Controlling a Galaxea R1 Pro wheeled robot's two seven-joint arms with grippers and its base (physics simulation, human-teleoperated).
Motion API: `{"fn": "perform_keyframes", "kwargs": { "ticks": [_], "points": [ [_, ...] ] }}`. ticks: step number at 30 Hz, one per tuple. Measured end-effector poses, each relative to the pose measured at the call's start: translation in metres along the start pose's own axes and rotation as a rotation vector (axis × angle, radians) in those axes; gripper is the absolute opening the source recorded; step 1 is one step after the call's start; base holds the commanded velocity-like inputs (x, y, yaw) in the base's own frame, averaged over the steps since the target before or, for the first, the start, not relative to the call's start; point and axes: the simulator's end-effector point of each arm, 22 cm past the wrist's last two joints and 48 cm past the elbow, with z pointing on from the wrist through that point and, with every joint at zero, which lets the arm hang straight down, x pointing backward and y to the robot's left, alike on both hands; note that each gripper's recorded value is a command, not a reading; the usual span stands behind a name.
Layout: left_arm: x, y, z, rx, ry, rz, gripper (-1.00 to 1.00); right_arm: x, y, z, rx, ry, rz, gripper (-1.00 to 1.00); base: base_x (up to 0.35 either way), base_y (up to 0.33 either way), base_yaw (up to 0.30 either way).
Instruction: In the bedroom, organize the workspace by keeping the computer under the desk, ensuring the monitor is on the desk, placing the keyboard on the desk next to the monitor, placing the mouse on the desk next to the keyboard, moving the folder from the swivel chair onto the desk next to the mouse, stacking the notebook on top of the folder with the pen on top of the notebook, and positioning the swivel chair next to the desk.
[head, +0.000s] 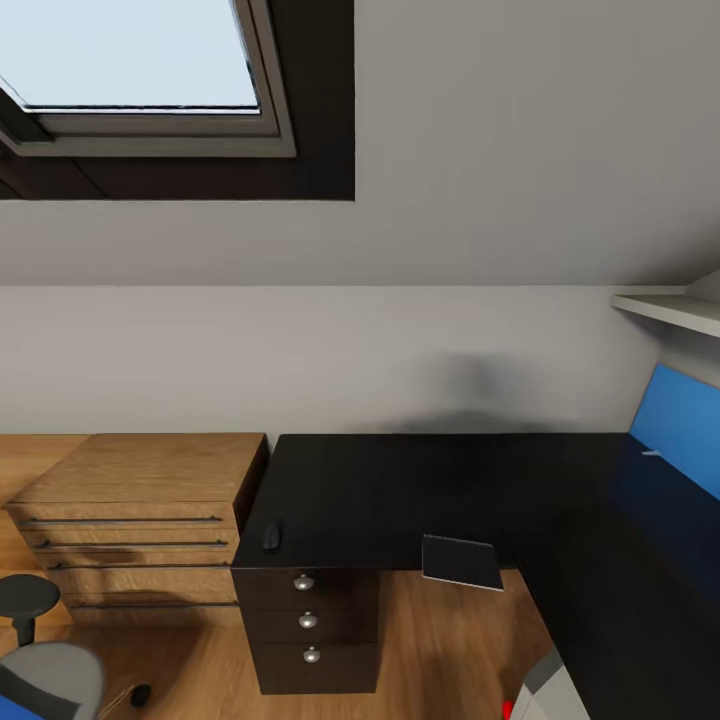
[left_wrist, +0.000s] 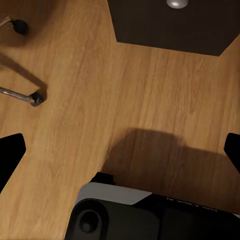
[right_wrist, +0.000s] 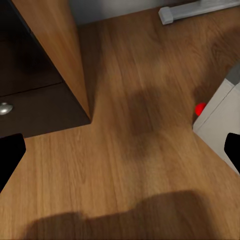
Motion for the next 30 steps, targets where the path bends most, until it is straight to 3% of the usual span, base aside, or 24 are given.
{"fn": "perform_keyframes", "kwargs": {
  "ticks": [7,14,30],
  "points": [
    [-0.004,-0.003,-0.001,0.007,-0.011,0.000,1.00,0.001,0.003,0.000,-0.003,0.001,0.002,1.00,0.000,0.000,0.030],
    [-0.033,-0.028,-0.011,0.072,-0.098,-0.074,1.00,0.001,0.004,0.000,-0.004,0.001,0.002,1.00,0.000,0.000,0.182],
    [-0.036,-0.030,-0.012,0.078,-0.104,-0.087,1.00,0.000,0.002,0.000,-0.002,0.001,0.001,1.00,0.000,0.000,0.019]
  ]
}}
